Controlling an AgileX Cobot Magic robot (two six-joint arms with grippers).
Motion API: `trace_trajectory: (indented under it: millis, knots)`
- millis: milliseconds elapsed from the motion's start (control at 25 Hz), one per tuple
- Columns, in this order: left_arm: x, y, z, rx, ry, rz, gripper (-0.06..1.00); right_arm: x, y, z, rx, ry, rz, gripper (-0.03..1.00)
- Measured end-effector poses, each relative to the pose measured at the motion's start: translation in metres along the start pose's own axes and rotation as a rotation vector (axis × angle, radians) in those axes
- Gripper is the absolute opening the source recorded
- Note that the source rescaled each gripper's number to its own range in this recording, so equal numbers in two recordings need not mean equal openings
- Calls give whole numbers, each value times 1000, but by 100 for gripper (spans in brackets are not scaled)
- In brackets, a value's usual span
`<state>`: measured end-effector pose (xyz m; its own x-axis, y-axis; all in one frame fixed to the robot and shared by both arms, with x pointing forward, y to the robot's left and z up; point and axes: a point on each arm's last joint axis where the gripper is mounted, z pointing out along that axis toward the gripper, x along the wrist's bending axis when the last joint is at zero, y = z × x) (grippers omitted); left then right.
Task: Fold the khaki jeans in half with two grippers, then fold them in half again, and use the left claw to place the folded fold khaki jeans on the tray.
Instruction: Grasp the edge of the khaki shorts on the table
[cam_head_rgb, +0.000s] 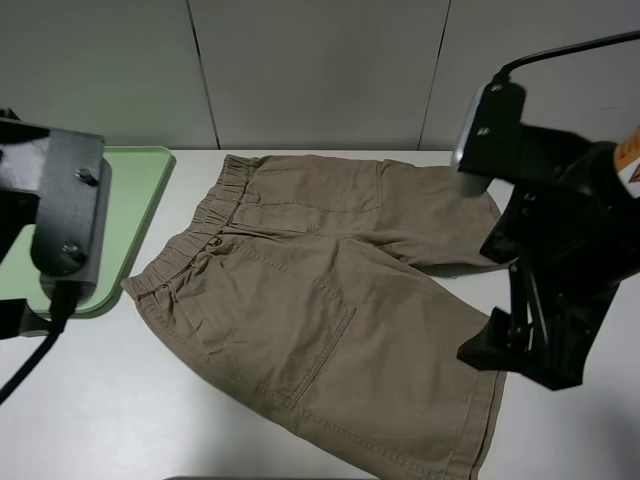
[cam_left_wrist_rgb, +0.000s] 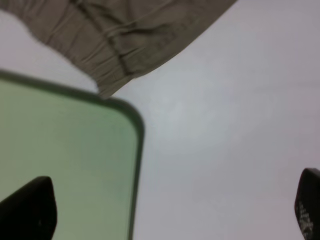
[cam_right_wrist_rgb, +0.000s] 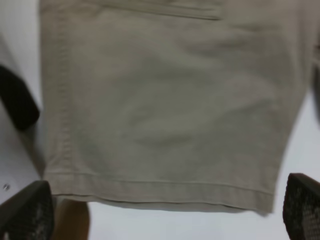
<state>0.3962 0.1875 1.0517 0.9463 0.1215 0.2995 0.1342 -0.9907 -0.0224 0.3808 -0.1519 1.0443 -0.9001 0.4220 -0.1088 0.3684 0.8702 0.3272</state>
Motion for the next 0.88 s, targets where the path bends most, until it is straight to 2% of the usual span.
trace_trajectory:
  millis: [120, 240, 440, 720, 880]
  knots:
    - [1, 15, 18, 9, -73, 65, 94, 18, 8, 12, 44, 27, -9, 100]
    - [1, 26, 39, 60, -146, 116, 94, 43, 5, 30, 108, 66, -37, 100]
    - [3, 36, 66, 116, -210, 174, 93, 78, -15, 63, 197, 104, -85, 100]
    - [26, 24, 90, 99, -217, 180, 92, 86, -13, 85, 197, 108, -68, 100]
    - [37, 20, 104, 52, -217, 266, 92, 87, -10, 89, 167, 108, -67, 100]
